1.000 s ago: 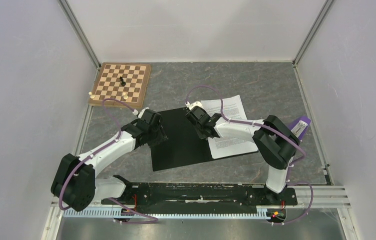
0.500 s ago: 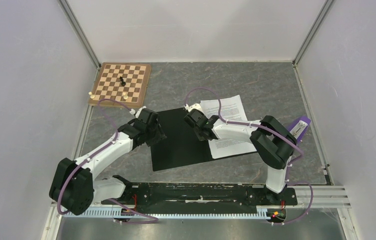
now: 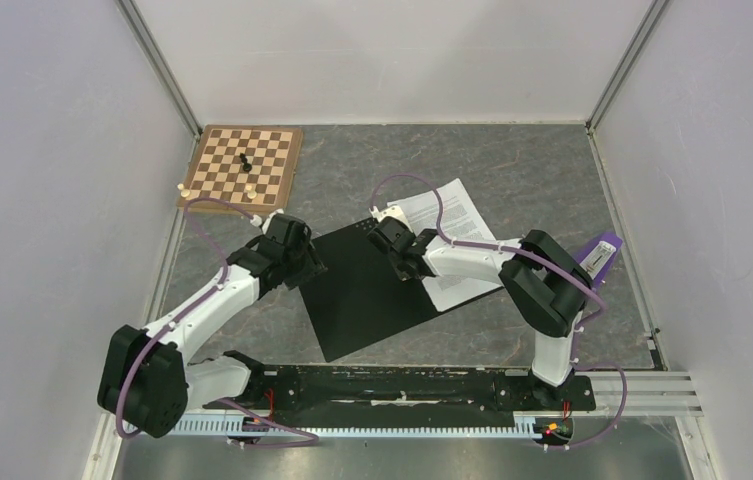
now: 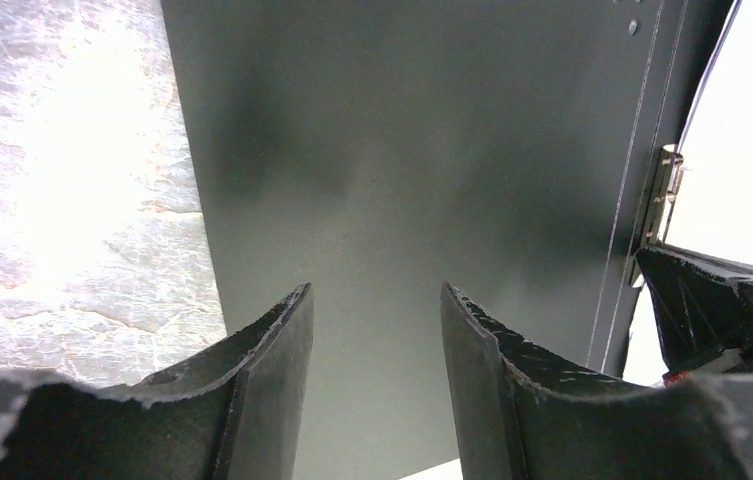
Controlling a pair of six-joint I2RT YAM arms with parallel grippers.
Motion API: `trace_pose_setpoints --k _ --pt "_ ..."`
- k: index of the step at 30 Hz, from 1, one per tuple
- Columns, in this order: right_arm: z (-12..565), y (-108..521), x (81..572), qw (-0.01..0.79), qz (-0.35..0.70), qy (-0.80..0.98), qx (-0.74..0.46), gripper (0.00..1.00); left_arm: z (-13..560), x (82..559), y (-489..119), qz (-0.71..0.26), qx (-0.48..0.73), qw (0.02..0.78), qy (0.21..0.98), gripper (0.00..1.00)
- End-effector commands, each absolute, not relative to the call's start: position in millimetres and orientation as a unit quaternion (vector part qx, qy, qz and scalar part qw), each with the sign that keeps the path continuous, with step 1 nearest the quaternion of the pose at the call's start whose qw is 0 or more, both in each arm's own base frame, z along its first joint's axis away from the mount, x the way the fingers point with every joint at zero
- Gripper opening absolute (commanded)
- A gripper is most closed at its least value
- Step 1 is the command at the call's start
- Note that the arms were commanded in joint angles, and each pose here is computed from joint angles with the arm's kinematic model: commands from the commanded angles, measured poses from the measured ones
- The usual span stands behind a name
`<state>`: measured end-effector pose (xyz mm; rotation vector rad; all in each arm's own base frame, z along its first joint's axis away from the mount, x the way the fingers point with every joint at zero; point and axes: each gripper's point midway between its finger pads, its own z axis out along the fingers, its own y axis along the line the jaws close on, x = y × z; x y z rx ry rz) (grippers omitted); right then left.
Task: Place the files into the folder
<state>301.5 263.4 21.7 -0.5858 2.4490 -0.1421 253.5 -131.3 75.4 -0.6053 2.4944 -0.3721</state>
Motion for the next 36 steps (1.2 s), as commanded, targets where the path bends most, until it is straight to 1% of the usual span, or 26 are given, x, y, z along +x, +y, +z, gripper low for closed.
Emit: trace_pose_setpoints --k 1,8,16,19,26,30,36 --pt "35.9 267.2 302.7 0.304 -0.05 0.924 -0.227 0.0 88.9 259.6 -122.4 -0.146 -0.199 0.286 0.926 0.58" --pt "77.8 279.1 316.3 0.337 -0.006 0.917 -0.212 0.0 85.5 256.4 -110.1 -0.155 -0.196 0.277 0.928 0.65" --pt "108.6 274.4 324.0 0.357 0.022 0.913 -0.196 0.0 67.5 244.6 -125.3 -0.227 -0.212 0.247 0.918 0.76" --pt "115.0 270.1 325.9 0.361 0.023 0.913 -0.19 0.0 66.2 242.6 -127.9 -0.243 -0.222 0.248 0.911 0.77" --pt "129.5 260.4 333.9 0.366 0.039 0.914 -0.172 0.0 70.7 240.1 -130.0 -0.281 -0.235 0.286 0.886 0.8" --pt "137.8 259.8 335.8 0.365 0.059 0.914 -0.169 0.0 72.6 239.0 -137.5 -0.319 -0.242 0.297 0.867 0.81" --pt "151.4 254.0 340.5 0.371 0.069 0.912 -0.162 0.0 80.4 238.7 -140.6 -0.345 -0.236 0.319 0.851 0.82"
